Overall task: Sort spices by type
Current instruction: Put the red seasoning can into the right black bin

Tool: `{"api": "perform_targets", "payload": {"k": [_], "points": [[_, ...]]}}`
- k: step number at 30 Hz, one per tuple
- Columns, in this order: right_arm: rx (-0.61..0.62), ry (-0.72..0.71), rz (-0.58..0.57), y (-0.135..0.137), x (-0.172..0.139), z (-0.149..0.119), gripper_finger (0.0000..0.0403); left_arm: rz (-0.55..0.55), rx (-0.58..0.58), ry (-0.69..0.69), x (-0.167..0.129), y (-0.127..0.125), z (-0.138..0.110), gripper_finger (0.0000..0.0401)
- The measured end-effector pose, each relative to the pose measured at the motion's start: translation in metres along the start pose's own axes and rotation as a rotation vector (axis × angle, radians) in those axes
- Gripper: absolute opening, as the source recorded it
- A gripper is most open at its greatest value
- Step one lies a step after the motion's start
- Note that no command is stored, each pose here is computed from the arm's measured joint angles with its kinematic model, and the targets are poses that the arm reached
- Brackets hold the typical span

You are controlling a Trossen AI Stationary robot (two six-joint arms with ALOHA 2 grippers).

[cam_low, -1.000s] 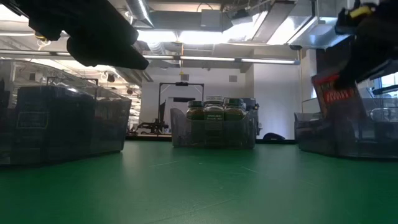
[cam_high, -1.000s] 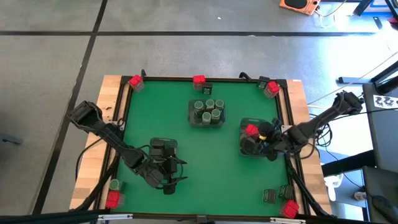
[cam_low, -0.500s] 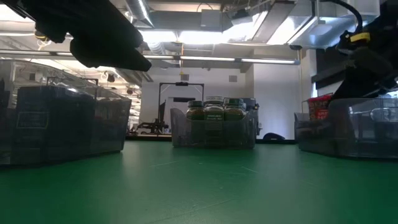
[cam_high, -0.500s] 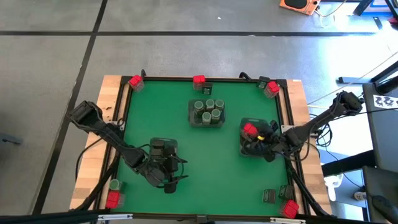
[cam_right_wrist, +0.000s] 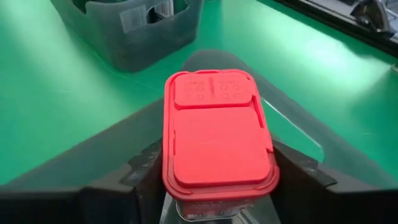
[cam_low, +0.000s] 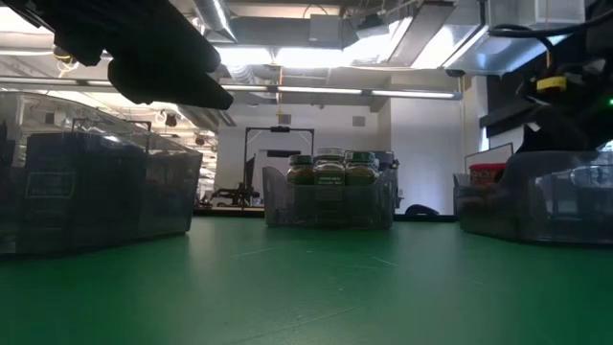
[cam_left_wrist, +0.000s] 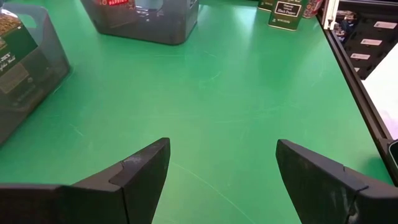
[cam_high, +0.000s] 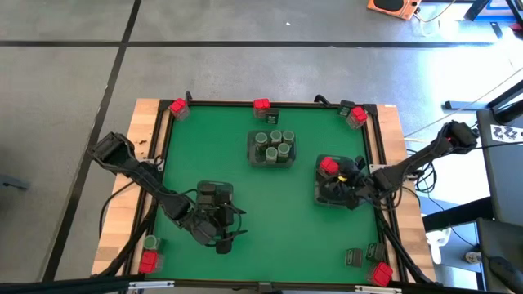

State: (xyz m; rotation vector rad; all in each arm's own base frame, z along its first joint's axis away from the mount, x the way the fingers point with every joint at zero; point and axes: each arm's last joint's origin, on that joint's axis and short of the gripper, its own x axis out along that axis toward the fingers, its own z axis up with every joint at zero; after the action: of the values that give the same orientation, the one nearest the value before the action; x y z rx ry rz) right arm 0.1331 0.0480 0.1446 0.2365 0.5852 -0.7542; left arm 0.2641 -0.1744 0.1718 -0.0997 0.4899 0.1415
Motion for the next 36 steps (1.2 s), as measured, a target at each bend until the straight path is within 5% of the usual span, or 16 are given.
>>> {"api": "perform_targets", "payload": {"k": [11,21,26,36], "points": [[-0.029,0.089,0.007,0.005,-0.01,0.016,0.0303,0.0,0.0,0.0,0.0,0.0,0.0,0.029],[-0.09,0.083,-0.073,0.009,-0.054,0.097,0.0326,0.022,0.069,0.002,0.004,0.006,0.002,0.029],[-0.123,0.054,-0.21,-0.006,-0.051,0.134,0.0312,0.059,0.108,0.05,0.007,0.013,-0.001,0.029],[-0.089,0.266,-0.418,-0.069,-0.007,0.171,0.0288,0.074,0.18,0.149,0.013,0.029,-0.001,0.029]]}}
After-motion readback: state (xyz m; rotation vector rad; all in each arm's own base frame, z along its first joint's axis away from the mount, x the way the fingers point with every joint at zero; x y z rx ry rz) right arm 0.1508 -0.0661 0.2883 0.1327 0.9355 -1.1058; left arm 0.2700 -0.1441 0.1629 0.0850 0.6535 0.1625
